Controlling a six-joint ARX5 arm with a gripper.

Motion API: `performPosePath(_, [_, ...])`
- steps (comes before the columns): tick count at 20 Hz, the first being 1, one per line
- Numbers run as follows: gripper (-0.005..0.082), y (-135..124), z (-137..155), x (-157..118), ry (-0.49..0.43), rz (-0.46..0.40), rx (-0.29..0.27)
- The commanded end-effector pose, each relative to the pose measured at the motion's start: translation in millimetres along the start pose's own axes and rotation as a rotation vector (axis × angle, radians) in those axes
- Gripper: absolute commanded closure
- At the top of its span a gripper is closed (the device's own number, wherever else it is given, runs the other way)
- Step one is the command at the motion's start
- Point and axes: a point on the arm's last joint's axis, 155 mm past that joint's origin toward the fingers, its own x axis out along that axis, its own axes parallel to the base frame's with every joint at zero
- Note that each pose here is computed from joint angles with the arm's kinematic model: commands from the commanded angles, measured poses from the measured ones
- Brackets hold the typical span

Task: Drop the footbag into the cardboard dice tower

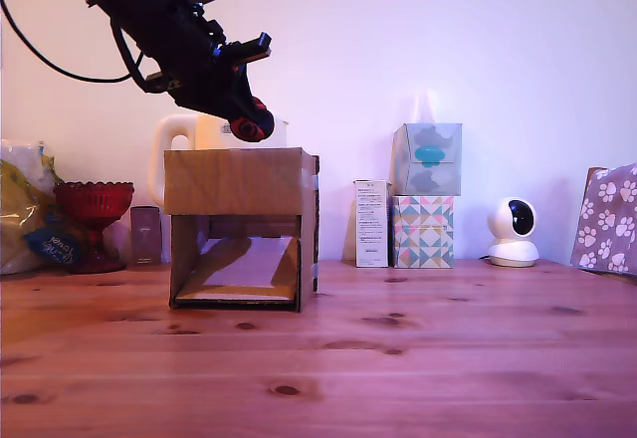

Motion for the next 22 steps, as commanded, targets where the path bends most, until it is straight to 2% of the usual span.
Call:
performPosePath(1, [0.0689, 3, 11, -2, -0.021, 0.003, 0.02])
performPosePath(2, [0.0551, 4, 13, -3, -0.027, 0.006, 0.03])
performPosePath(4, [0.0104, 4, 19, -6, -0.028, 0.004, 0.031])
performPosePath(5, [-0.0026, 3, 19, -7, -0.016, 0.003, 0.036])
performPosePath(7, [0.0034, 1, 18, -15, 0.018, 0.002, 0.047])
performPosePath(9, [0.0176, -1, 14, -26, 0.05, 0.0, 0.046])
performPosePath(11, [0.0447, -9, 0, -38, 0.118, -0.033, 0.051])
performPosePath(13, [0.0734, -21, -20, -48, 0.201, -0.089, 0.029])
performPosePath(14, [0.0799, -26, -30, -50, 0.235, -0.115, 0.017])
performPosePath(16, [0.0791, -32, -45, -53, 0.257, -0.149, 0.006])
performPosePath(18, [0.0791, -33, -61, -57, 0.229, -0.148, 0.013])
performPosePath(22, [0.0791, -39, -83, -73, 0.044, -0.144, 0.058])
